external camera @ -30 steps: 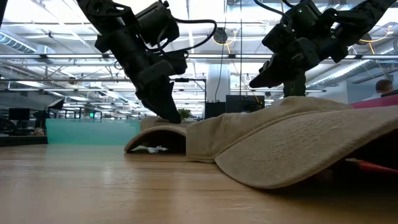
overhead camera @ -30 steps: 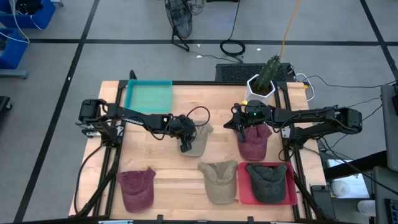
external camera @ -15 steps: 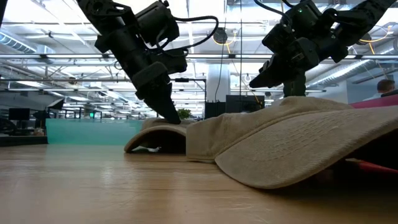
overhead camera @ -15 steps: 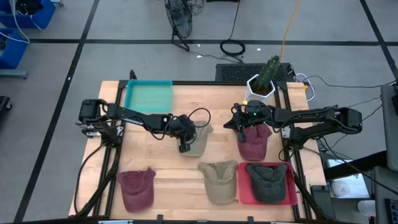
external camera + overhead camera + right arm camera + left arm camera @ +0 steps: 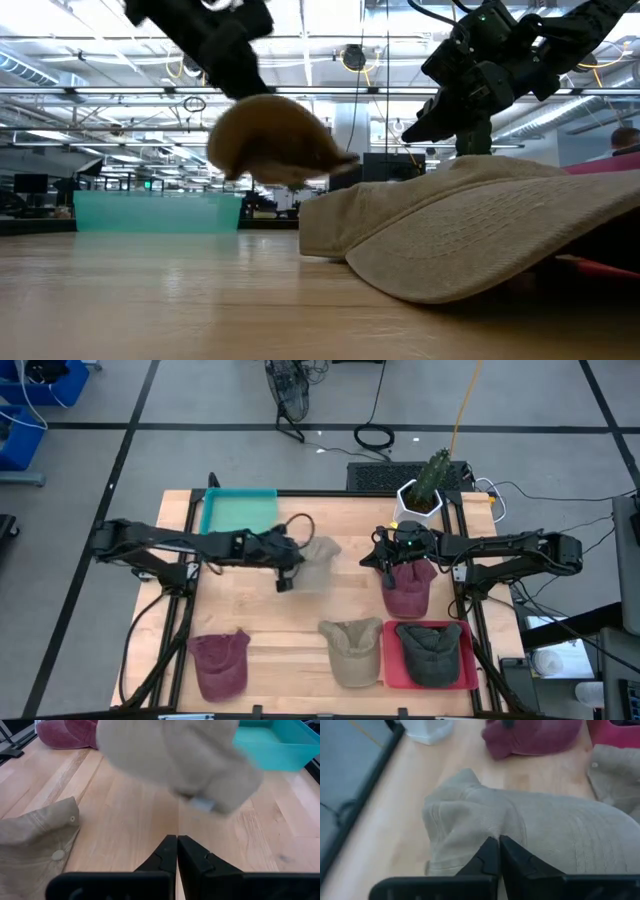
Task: Pick & Place hat
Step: Put the top brown cap into the green bin
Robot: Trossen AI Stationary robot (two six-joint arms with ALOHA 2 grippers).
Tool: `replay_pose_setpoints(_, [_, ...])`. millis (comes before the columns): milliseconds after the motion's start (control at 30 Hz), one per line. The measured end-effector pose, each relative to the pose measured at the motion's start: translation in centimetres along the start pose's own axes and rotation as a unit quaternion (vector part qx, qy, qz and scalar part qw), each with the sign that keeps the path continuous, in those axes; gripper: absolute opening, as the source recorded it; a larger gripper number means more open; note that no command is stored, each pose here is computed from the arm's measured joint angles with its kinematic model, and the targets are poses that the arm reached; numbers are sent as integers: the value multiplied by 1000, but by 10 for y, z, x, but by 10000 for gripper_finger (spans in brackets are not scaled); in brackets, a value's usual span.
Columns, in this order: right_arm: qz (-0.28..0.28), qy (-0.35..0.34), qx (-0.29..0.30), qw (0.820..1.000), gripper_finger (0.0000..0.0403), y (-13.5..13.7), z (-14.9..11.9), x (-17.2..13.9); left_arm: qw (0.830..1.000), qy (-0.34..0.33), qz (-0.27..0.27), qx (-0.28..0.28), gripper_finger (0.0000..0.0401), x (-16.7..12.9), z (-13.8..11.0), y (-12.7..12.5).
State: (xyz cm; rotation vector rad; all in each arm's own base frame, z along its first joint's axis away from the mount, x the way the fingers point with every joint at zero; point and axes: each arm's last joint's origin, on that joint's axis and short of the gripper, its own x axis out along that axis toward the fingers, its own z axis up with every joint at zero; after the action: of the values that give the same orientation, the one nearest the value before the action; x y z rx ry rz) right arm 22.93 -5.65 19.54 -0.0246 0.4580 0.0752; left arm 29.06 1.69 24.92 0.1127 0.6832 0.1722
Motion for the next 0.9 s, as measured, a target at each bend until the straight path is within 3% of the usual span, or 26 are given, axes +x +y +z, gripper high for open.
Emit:
replay_pose_setpoints(200, [0,0,0,1000,4,0,0,0,997,-3,74,31,16,-53,0,20])
replay_pose_setpoints(433, [0,0,0,1000,4,0,0,0,985,27,169,20,10,-97,-13,51])
replay_pose_setpoints(700, [0,-1,-1,1000,4,0,0,0,970,77,217,83,7,-111,-25,79])
replay_pose_setpoints(900, [0,-1,-2,1000,4,0,0,0,957,147,234,92,16,-110,-39,102])
